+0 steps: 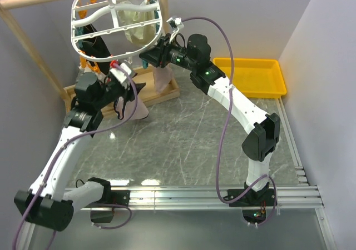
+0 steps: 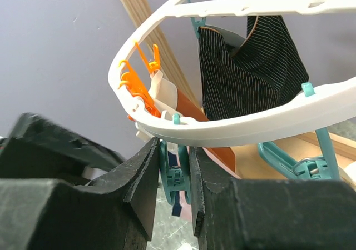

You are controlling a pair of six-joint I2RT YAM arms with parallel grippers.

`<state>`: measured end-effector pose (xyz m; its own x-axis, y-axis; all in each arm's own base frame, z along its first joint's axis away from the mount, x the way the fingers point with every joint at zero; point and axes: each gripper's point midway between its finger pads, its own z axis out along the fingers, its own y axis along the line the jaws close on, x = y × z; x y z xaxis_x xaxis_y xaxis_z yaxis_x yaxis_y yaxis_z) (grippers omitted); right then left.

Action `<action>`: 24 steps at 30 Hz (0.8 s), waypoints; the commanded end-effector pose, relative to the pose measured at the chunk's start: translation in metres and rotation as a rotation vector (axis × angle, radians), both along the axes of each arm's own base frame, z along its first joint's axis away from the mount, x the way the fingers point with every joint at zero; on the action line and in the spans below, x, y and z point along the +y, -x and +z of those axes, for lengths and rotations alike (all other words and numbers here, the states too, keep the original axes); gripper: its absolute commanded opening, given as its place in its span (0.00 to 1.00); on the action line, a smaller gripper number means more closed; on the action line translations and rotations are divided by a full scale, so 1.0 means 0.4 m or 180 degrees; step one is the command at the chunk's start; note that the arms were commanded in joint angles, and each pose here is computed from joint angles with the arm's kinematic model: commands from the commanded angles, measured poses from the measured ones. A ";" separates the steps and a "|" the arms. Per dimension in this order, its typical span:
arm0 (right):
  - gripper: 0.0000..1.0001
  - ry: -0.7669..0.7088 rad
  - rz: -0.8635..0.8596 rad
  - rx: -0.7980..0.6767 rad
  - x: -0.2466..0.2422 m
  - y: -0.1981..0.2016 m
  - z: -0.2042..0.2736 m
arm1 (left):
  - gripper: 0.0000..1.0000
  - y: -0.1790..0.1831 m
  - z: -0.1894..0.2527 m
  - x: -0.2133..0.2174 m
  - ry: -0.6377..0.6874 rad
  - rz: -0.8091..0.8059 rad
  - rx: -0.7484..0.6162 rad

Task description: Clip the underwear to the hanger

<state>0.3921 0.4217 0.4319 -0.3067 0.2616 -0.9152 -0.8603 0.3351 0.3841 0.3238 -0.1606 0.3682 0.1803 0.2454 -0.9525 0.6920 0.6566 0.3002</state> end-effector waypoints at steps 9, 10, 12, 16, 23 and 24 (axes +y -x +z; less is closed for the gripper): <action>0.00 -0.0257 -0.0134 -0.0191 -0.046 0.013 0.091 | 0.52 -0.150 0.174 -0.050 0.1207 0.0614 -0.0045; 0.00 -0.0258 -0.0126 -0.0209 -0.048 0.017 0.094 | 0.51 -0.149 0.189 -0.052 0.1262 0.0595 -0.0077; 0.00 -0.0244 -0.0101 -0.0183 -0.044 0.020 0.086 | 0.45 -0.162 0.182 -0.061 0.1275 0.0585 -0.0053; 0.04 -0.0239 -0.0118 -0.0107 -0.046 0.017 0.081 | 0.19 -0.178 0.168 -0.072 0.1248 0.0569 -0.0021; 0.52 -0.0211 -0.0213 -0.0018 -0.054 0.011 0.076 | 0.01 -0.171 0.152 -0.066 0.1182 0.0589 -0.0055; 0.52 -0.0203 -0.0227 0.0003 -0.054 0.009 0.072 | 0.00 -0.171 0.147 -0.065 0.1173 0.0596 -0.0046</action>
<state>0.3968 0.4165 0.4274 -0.3299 0.2898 -0.8984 -0.8343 0.3558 0.4212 0.3967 -0.1896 0.3989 0.0879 -0.0645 -0.9940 0.5556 0.8314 -0.0048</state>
